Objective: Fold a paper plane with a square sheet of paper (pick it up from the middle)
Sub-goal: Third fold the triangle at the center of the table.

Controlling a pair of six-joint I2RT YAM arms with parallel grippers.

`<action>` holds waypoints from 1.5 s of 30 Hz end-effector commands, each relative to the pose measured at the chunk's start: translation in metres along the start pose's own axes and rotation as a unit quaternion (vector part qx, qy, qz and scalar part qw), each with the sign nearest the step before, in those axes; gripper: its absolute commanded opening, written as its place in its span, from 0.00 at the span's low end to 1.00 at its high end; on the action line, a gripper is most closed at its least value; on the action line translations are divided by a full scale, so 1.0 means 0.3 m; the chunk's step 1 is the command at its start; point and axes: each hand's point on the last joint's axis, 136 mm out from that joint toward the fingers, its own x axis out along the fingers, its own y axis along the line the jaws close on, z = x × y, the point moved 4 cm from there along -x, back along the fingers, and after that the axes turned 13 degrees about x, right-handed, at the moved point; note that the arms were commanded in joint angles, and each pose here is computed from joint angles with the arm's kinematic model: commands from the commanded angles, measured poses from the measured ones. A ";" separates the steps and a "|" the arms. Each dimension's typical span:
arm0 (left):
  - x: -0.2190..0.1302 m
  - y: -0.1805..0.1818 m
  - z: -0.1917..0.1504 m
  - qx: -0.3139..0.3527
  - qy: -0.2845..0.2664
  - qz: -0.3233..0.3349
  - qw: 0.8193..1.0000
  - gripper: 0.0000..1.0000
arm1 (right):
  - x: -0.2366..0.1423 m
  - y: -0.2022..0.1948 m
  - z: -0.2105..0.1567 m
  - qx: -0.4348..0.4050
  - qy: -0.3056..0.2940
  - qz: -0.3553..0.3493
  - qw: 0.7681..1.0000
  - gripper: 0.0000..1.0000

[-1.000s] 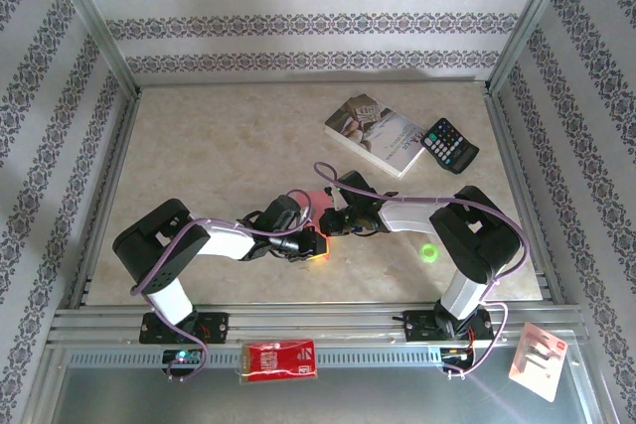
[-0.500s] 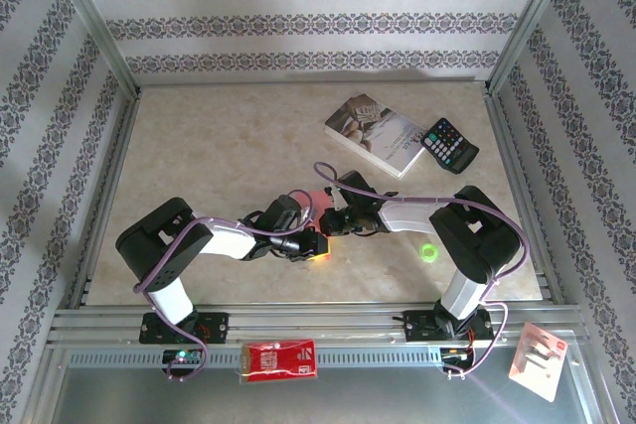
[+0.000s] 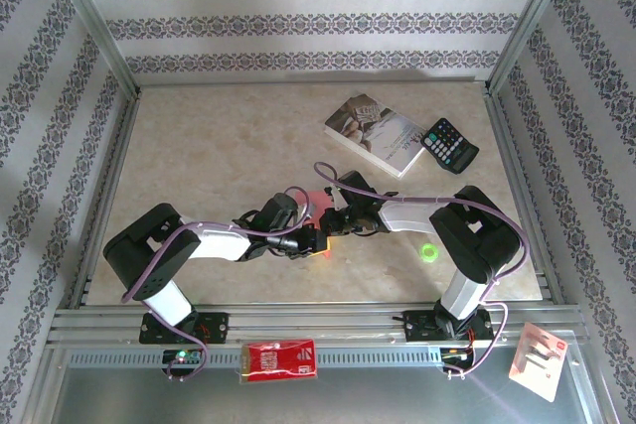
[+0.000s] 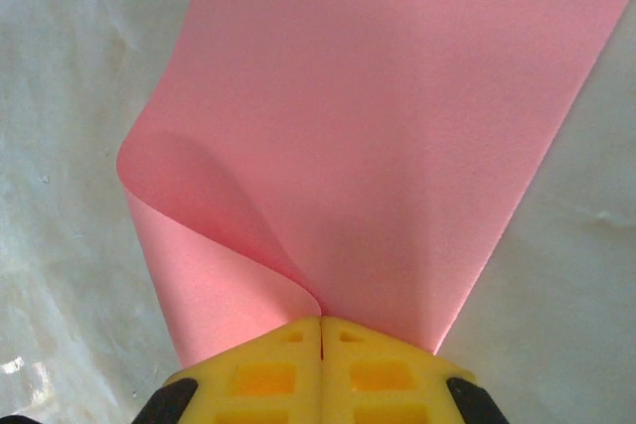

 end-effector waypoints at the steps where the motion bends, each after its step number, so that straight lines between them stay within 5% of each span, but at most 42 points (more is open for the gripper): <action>1: 0.001 0.015 0.016 0.009 -0.002 0.010 1.000 0.13 | 0.023 -0.107 -0.042 0.021 0.024 -0.063 0.998 0.01; 27: 0.039 0.080 -0.016 0.005 0.019 0.045 0.999 0.14 | 0.035 -0.116 -0.057 0.029 0.029 -0.062 0.997 0.01; 45: 0.045 0.019 -0.041 0.015 0.023 0.002 1.000 0.13 | 0.034 -0.121 -0.058 0.028 0.029 -0.067 0.997 0.01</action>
